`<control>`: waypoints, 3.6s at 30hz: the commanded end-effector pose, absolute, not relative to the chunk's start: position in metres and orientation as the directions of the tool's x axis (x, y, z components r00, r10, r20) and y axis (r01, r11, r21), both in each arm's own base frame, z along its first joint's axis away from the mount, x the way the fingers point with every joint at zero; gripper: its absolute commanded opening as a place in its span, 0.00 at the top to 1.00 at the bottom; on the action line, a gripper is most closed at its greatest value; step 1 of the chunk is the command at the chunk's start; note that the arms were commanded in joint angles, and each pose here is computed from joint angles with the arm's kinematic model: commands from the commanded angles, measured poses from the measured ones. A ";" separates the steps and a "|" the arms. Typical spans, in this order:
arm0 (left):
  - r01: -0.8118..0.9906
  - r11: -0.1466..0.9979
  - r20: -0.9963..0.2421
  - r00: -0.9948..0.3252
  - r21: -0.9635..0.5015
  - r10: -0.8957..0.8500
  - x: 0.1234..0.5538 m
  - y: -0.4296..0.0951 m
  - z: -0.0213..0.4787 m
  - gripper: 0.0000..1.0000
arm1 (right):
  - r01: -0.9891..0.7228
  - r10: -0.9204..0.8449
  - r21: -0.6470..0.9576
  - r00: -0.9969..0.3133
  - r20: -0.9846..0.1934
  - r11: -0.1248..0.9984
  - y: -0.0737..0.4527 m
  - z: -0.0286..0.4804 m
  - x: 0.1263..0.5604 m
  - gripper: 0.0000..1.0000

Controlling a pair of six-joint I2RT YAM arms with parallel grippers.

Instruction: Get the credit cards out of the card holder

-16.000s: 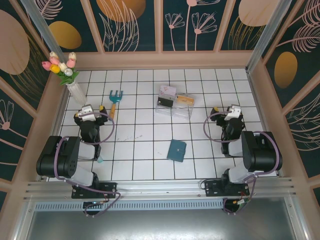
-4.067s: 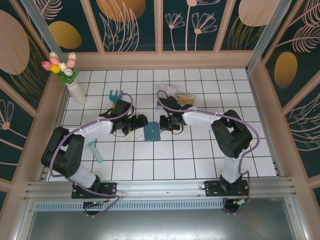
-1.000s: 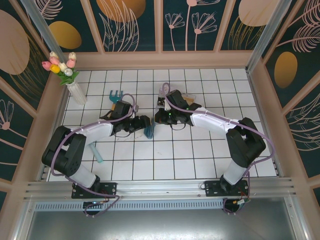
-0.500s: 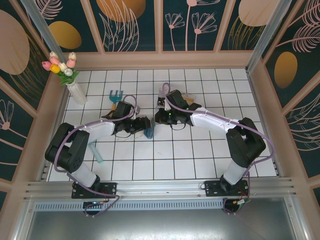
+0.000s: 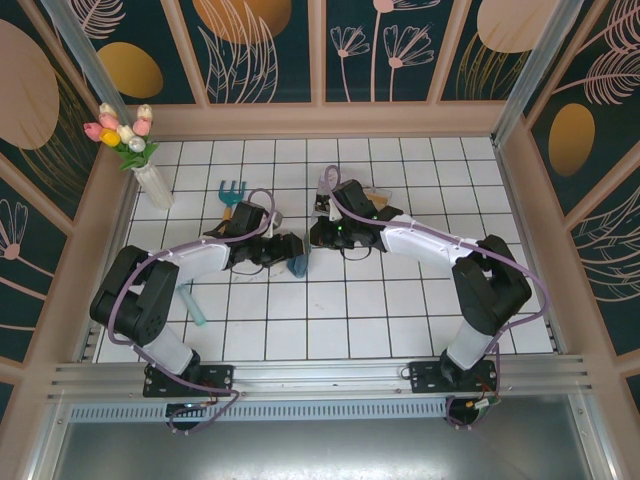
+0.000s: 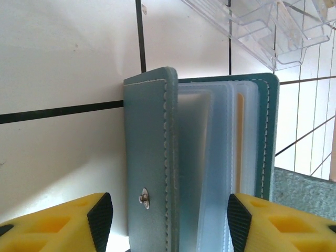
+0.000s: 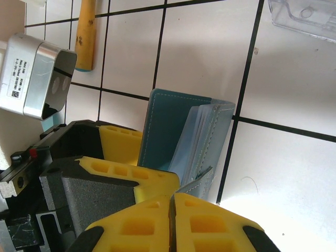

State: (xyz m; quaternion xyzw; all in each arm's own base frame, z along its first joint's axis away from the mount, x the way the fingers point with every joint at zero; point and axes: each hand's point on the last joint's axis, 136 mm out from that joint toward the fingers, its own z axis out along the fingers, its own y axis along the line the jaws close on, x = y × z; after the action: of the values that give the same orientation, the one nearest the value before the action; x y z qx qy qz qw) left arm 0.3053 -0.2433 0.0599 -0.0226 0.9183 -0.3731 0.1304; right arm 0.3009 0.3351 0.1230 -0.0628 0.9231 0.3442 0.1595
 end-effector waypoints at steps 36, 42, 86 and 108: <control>0.107 0.705 -0.245 -0.965 -0.701 -0.097 0.306 -0.251 0.070 0.34 | -0.220 0.002 0.634 -0.944 -0.331 0.741 0.336 0.123 0.301 0.90; 0.097 0.718 -0.223 -0.971 -0.689 -0.083 0.302 -0.251 0.060 0.41 | -0.222 0.003 0.638 -0.943 -0.332 0.737 0.338 0.125 0.301 0.90; 0.049 0.865 -0.289 -0.951 -0.499 -0.112 0.313 -0.214 0.048 0.54 | -0.120 0.058 0.505 -0.945 -0.323 0.854 0.301 0.097 0.303 0.88; -0.022 0.935 -0.322 -0.936 -0.355 -0.144 0.313 -0.182 0.043 0.57 | -0.144 0.119 0.643 -0.930 -0.347 0.752 0.353 0.122 0.319 0.58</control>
State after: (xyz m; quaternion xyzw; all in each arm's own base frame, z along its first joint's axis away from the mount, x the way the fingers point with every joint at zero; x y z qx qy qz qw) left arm 0.3146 -0.1954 0.0393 -0.0345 0.9631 -0.2086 0.1668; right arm 0.3179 0.3245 0.1158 0.0065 0.9286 0.3177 0.1916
